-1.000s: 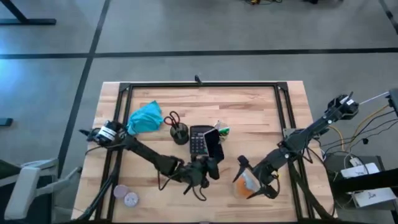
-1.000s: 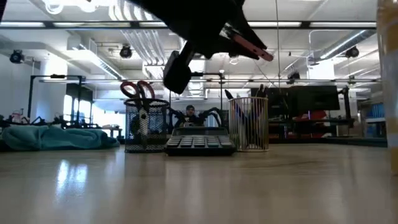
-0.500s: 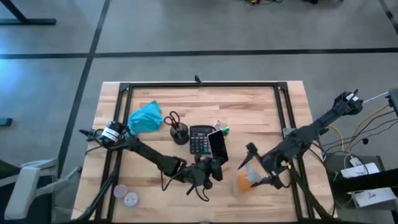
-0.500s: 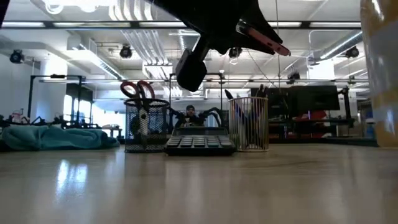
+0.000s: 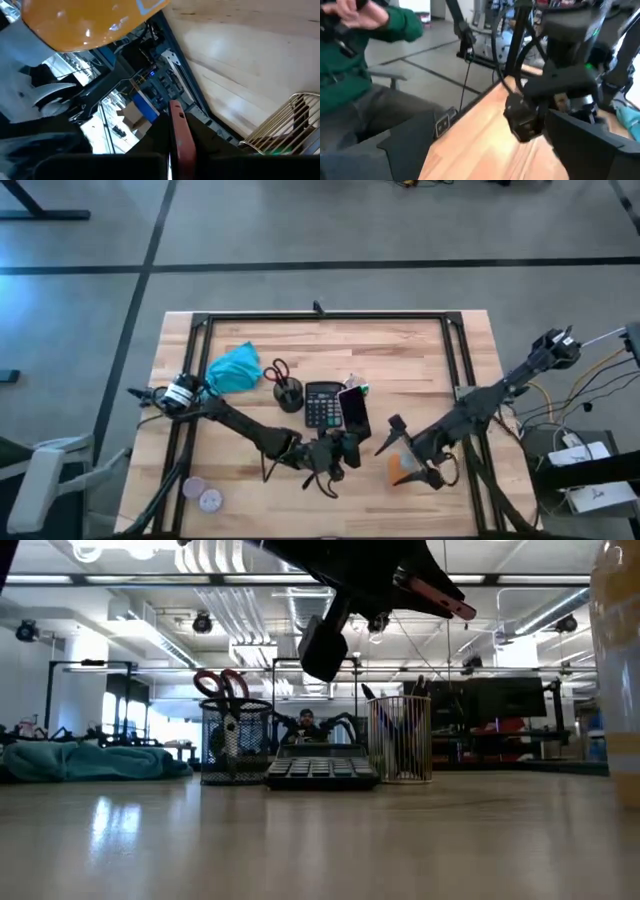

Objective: Apply microfiber cloth
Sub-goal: Spray the back and front of the cellphone with the orange spray bottle

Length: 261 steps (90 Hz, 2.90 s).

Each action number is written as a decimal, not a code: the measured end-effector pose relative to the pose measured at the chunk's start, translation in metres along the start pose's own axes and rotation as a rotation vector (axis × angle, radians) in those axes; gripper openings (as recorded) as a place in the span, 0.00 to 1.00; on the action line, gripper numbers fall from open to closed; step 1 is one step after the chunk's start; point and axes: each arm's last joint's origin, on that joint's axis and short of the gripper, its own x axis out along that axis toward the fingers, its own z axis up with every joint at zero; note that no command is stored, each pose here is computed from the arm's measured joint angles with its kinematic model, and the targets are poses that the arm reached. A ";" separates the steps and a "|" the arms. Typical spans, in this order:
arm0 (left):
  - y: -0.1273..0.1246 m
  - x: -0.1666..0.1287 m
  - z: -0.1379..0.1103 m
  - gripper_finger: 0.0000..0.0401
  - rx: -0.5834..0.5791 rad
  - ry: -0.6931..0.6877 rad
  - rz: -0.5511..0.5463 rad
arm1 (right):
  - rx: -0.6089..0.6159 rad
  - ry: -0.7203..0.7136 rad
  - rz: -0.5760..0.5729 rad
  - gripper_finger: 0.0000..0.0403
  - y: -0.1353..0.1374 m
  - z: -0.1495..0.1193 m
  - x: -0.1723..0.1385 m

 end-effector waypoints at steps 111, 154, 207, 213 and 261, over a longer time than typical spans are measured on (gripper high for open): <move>0.001 0.001 -0.001 0.03 0.004 -0.001 0.008 | -0.067 -0.094 -0.169 0.88 0.023 0.032 -0.032; -0.003 0.015 -0.016 0.03 0.061 -0.037 0.034 | 0.120 0.113 -0.358 0.88 0.045 0.014 -0.086; 0.000 0.011 -0.012 0.03 0.065 -0.051 0.053 | -0.032 0.110 -0.506 0.88 0.027 0.018 -0.059; 0.001 0.011 -0.012 0.03 0.061 -0.046 0.065 | -0.043 0.124 -0.507 0.88 0.027 0.016 -0.058; 0.007 0.014 -0.019 0.03 0.123 -0.010 0.102 | 0.073 0.051 -0.125 0.88 0.002 -0.001 -0.096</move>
